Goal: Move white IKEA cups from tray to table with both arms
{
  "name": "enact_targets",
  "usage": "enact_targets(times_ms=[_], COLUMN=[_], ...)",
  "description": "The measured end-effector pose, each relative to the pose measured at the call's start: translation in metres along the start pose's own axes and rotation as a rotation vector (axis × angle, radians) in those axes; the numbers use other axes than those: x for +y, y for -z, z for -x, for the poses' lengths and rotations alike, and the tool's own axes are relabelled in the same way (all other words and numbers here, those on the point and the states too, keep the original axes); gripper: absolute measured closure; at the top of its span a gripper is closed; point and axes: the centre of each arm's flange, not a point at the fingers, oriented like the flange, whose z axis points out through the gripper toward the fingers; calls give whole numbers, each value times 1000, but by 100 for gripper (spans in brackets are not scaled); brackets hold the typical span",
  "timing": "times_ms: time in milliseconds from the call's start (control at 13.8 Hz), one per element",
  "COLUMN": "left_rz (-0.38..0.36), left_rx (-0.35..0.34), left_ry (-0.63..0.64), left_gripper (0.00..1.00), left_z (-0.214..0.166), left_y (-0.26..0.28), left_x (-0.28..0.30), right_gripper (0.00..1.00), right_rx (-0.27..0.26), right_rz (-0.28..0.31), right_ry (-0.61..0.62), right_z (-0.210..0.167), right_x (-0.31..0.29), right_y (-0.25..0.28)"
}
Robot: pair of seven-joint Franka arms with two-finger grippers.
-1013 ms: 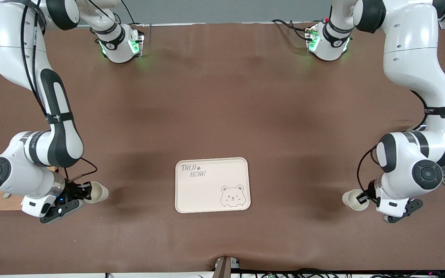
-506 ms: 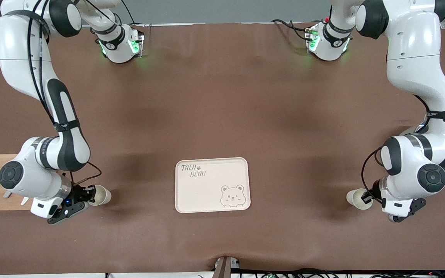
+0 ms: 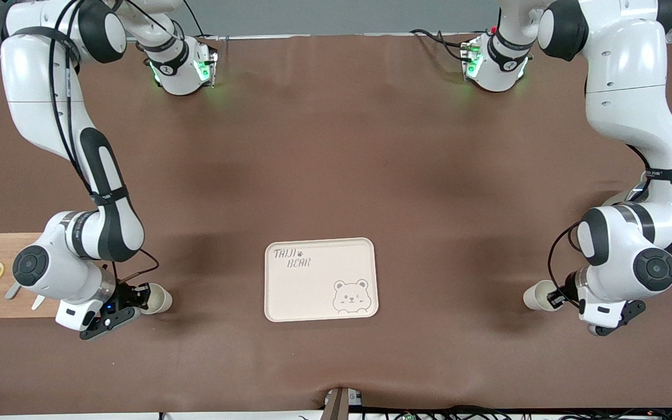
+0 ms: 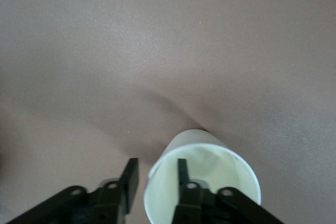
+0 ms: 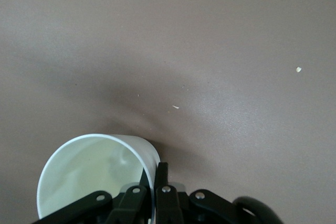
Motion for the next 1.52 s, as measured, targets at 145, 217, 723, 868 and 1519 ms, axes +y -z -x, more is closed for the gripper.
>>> enact_targets(times_ms=[145, 217, 723, 868, 1519], left_rz=[2, 4, 58, 77, 94], left_rx=[4, 8, 70, 79, 24], left_ry=[0, 0, -42, -84, -327], left_gripper=[36, 27, 0, 0, 0], left_z=[-1, -1, -5, -1, 35], left_y=[1, 2, 62, 95, 235], left_x=[0, 1, 11, 13, -20], right_gripper=[96, 96, 40, 22, 0], right_rx=[0, 1, 0, 1, -36], right_rz=[0, 0, -1, -1, -37], right_ry=[0, 1, 0, -1, -79], right_z=[0, 0, 0, 0, -12], right_x=[0, 0, 0, 1, -2], right_y=[0, 0, -1, 0, 44])
